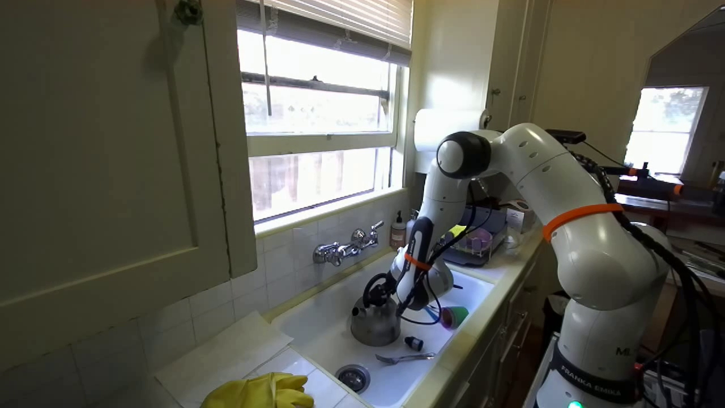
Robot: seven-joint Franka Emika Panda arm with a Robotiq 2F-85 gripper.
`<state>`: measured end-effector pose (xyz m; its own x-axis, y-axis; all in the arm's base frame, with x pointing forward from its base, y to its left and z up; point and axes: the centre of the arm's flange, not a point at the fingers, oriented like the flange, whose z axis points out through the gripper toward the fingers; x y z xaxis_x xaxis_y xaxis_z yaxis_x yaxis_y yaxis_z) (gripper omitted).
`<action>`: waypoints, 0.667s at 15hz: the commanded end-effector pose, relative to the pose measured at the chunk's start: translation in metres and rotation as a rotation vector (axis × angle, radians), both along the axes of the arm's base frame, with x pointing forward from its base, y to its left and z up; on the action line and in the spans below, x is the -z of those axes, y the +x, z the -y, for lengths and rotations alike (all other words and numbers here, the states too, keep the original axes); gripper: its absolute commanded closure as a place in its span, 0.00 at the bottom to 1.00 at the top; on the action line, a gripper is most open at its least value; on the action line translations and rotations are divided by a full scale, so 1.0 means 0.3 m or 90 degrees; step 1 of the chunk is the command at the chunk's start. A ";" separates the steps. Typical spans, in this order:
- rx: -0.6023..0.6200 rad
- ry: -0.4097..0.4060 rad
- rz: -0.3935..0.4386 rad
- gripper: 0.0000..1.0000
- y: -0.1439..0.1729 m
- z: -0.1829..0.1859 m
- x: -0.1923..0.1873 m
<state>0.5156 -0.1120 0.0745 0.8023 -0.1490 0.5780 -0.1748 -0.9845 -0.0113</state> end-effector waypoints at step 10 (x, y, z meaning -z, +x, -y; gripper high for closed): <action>0.008 0.024 -0.059 0.23 -0.019 -0.010 -0.017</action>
<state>0.5075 -0.1071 0.0812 0.8364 -0.1589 0.5246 -0.1756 -0.9843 -0.0181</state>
